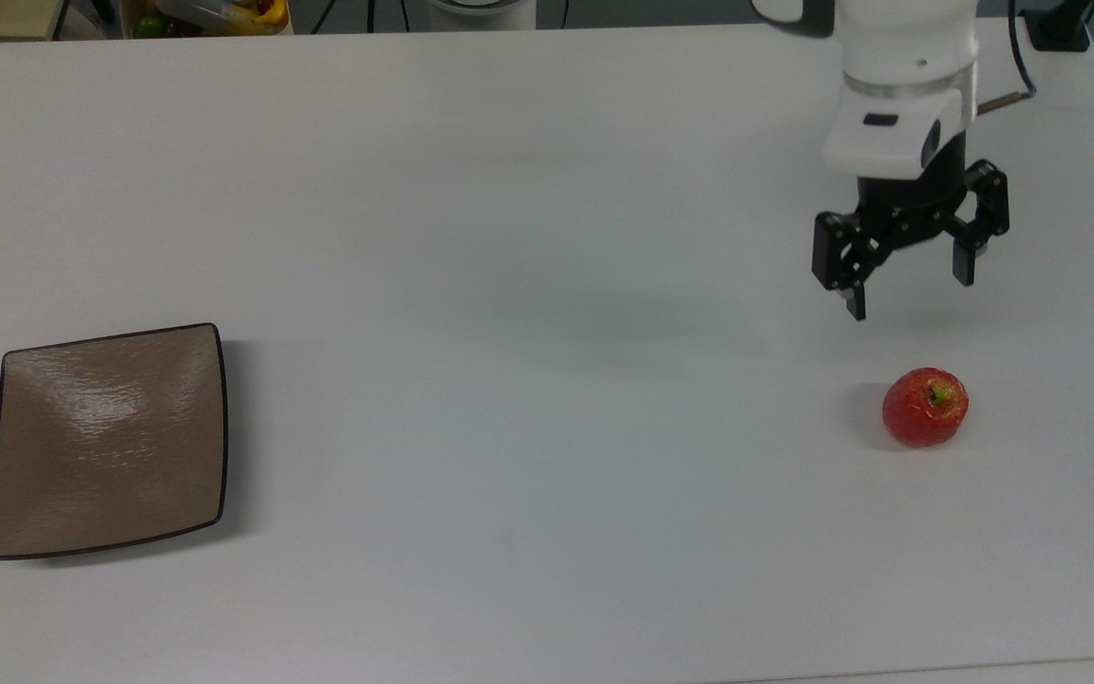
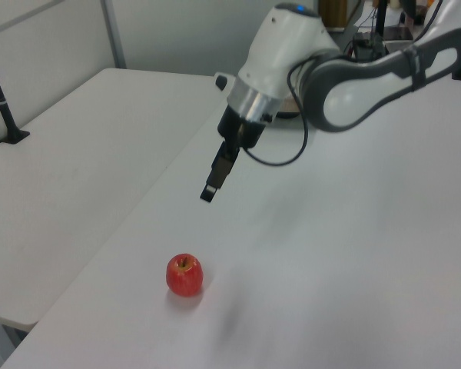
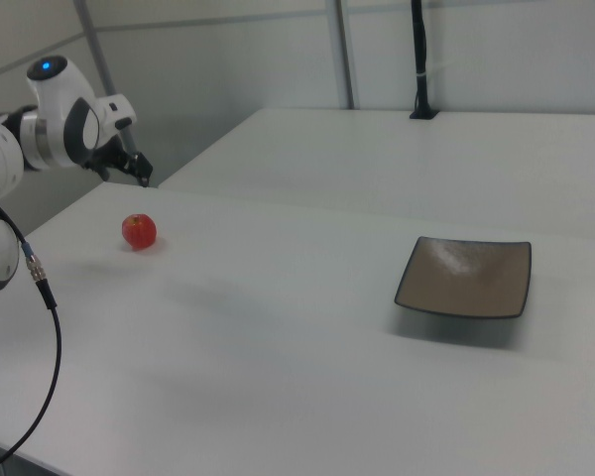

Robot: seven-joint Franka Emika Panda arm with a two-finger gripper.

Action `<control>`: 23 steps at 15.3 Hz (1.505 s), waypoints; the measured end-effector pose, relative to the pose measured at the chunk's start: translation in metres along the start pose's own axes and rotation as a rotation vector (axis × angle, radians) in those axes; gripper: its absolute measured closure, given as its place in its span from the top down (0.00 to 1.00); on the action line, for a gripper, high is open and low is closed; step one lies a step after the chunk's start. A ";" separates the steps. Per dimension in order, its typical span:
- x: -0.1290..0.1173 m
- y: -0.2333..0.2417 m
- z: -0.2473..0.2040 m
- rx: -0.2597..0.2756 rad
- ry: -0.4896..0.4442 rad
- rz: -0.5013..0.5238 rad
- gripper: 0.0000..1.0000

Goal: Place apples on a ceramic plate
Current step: 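Move the open gripper over the red apple and lower it, then close the gripper around the red apple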

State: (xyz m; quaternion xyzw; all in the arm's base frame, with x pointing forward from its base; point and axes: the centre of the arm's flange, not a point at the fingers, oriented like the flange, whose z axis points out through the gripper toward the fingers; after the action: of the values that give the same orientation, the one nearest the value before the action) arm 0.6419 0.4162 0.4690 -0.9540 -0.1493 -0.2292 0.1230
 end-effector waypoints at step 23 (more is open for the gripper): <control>-0.068 -0.042 0.163 -0.078 0.216 -0.232 1.00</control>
State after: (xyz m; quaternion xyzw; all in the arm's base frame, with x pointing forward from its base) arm 0.6355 0.4892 0.3027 -0.9041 -0.2353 -0.3489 0.0738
